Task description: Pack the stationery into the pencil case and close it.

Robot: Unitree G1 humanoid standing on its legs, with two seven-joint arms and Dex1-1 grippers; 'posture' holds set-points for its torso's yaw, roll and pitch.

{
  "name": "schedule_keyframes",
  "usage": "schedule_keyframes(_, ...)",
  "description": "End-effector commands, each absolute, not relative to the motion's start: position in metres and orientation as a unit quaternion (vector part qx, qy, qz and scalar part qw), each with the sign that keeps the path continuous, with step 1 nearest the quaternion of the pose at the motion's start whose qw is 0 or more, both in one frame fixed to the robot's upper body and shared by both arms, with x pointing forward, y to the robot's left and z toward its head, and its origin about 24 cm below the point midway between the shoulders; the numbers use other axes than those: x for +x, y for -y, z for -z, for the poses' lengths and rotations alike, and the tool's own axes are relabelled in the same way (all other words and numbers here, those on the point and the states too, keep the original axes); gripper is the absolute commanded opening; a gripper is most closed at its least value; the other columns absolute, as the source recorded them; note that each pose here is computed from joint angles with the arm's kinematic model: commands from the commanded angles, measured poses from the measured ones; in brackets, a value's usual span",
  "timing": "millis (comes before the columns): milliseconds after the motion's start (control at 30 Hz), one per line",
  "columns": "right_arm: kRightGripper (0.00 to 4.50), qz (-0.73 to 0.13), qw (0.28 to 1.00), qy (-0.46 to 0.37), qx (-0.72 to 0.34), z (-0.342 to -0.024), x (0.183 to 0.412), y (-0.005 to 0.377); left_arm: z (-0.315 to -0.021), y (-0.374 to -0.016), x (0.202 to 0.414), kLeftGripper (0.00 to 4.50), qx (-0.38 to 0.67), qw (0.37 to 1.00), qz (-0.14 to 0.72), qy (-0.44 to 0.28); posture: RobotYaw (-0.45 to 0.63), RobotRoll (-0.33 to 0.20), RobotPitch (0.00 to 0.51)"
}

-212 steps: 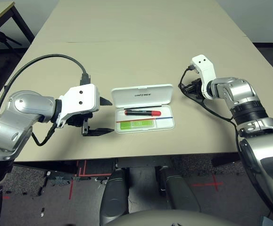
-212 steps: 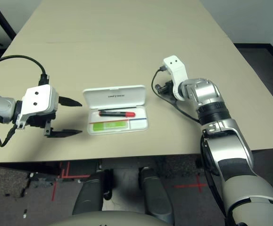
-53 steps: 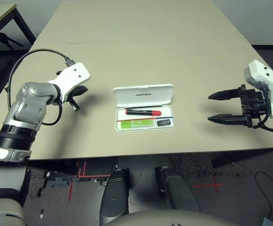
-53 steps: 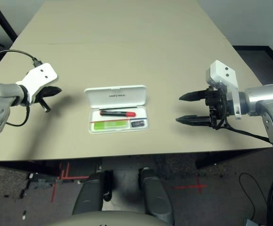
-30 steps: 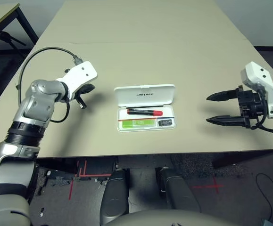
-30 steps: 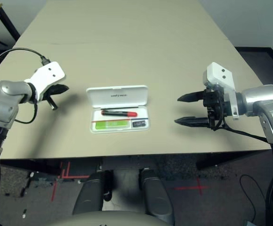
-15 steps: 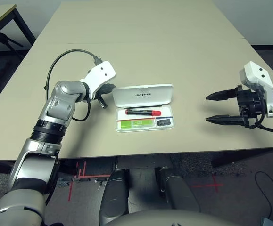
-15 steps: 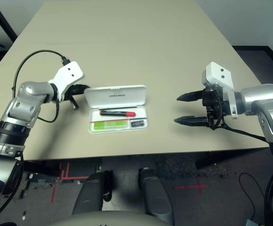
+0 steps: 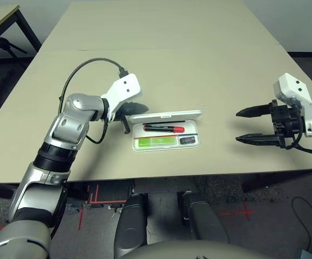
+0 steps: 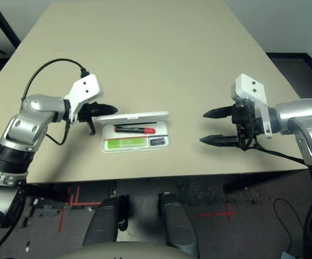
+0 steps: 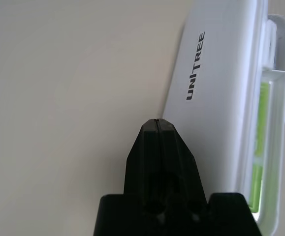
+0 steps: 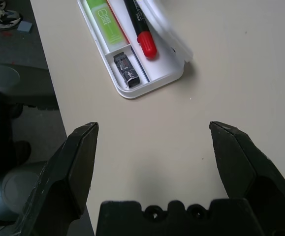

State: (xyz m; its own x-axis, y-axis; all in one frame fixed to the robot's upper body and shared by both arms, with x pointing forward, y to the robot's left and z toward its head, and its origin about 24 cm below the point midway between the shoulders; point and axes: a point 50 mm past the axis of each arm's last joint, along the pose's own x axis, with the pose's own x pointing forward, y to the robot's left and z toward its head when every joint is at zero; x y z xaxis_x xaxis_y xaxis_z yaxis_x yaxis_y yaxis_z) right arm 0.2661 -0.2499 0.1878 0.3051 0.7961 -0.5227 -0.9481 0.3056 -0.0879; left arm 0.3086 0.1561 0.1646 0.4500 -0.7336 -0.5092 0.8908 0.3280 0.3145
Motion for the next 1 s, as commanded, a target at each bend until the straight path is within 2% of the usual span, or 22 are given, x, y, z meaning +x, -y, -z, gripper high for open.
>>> schedule_keyframes(33,4.50,-0.555,0.780,-0.202,-0.206,-0.186,0.266,0.250,-0.154,-0.146,0.300,0.03,0.293,0.780,0.533,-0.149,-0.10,0.000,0.136)
schedule_keyframes(367,4.50,-0.553,0.778,-0.209,-0.211,-0.183,0.266,0.249,-0.142,-0.126,0.288,0.03,0.300,0.741,0.582,-0.150,-0.10,0.000,0.140)
schedule_keyframes(733,4.50,-0.554,0.777,-0.212,-0.212,-0.179,0.266,0.248,-0.126,-0.124,0.278,0.03,0.315,0.711,0.604,-0.173,-0.10,0.000,0.141)
schedule_keyframes(1000,4.50,-0.554,0.775,-0.213,-0.215,-0.179,0.267,0.246,-0.113,-0.131,0.279,0.03,0.330,0.704,0.596,-0.201,-0.10,0.000,0.144)
